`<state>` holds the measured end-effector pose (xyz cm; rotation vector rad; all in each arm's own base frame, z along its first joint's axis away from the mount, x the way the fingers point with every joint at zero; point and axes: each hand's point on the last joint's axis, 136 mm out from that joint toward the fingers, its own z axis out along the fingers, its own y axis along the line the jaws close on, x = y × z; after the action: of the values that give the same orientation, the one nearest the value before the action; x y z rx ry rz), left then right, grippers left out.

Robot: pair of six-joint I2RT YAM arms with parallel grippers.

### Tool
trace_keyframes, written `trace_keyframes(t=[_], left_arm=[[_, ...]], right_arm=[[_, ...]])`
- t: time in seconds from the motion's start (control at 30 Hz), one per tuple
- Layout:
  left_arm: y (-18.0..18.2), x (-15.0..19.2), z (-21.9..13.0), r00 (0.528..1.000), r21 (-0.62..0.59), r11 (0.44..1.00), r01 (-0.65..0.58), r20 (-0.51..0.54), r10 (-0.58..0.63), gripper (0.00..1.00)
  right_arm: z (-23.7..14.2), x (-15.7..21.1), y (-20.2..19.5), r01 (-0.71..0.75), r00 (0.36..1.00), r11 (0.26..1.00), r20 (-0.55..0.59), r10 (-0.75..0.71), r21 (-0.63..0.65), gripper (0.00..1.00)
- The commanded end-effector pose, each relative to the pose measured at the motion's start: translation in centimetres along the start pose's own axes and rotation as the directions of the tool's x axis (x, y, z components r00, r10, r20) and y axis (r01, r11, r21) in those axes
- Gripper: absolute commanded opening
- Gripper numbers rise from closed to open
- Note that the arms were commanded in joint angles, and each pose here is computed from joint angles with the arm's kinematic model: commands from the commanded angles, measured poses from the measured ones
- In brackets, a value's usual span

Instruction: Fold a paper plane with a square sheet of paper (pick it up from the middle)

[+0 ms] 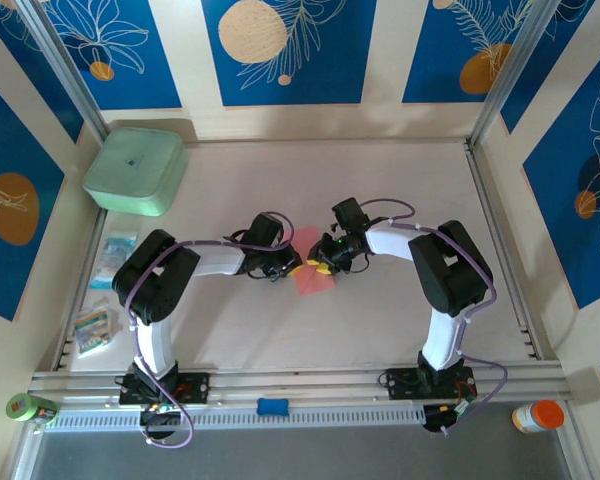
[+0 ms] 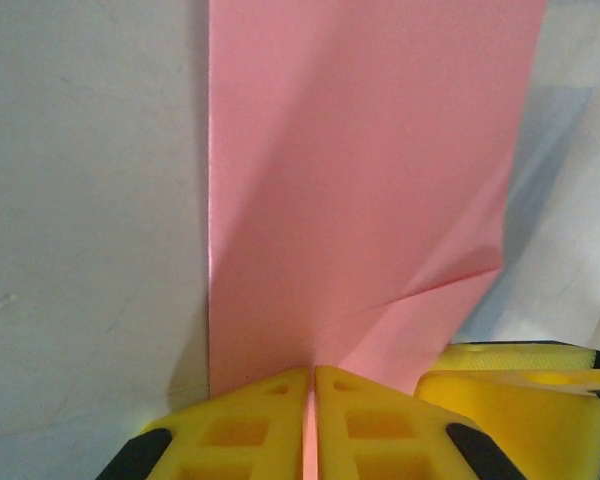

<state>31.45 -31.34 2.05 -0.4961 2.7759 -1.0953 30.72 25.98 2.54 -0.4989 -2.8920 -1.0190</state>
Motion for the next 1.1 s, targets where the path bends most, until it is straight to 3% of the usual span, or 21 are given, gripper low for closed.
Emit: trace_keyframes(t=[0.0,0.23,0.6,0.83,0.97,1.07], left_arm=[[2.6,0.7,0.3,0.999,-0.068,0.997,0.046,-0.024,-0.048,0.12],[2.9,0.6,0.2,0.998,-0.074,0.996,0.051,-0.022,-0.053,0.11],[1.3,-0.2,-0.9,1.0,-0.024,1.0,0.01,-0.022,-0.01,0.13],[-1.5,-3.0,-6.5,0.995,0.09,0.992,-0.084,0.056,0.079,0.32],[-1.9,-2.5,-8.4,0.995,0.17,0.982,-0.087,0.053,0.079,0.5],[-4.0,-1.4,-9.1,0.995,0.31,0.945,-0.103,0.03,0.099,0.6]], right_arm=[[0.2,0.7,1.2,0.047,0.998,0.998,-0.028,-0.048,-0.043,0.29],[0.0,0.9,1.2,0.076,0.997,0.995,-0.023,-0.077,-0.062,0.25],[0.0,0.8,0.5,0.115,0.993,0.993,-0.002,-0.115,-0.031,0.05],[-3.5,-0.2,3.8,0.225,0.972,0.964,0.094,-0.213,-0.14,0.0],[-6.8,-0.5,6.3,0.242,0.968,0.932,0.129,-0.214,-0.271,0.0],[-8.5,-0.2,7.8,0.224,0.974,0.911,0.108,-0.198,-0.347,0.0]])
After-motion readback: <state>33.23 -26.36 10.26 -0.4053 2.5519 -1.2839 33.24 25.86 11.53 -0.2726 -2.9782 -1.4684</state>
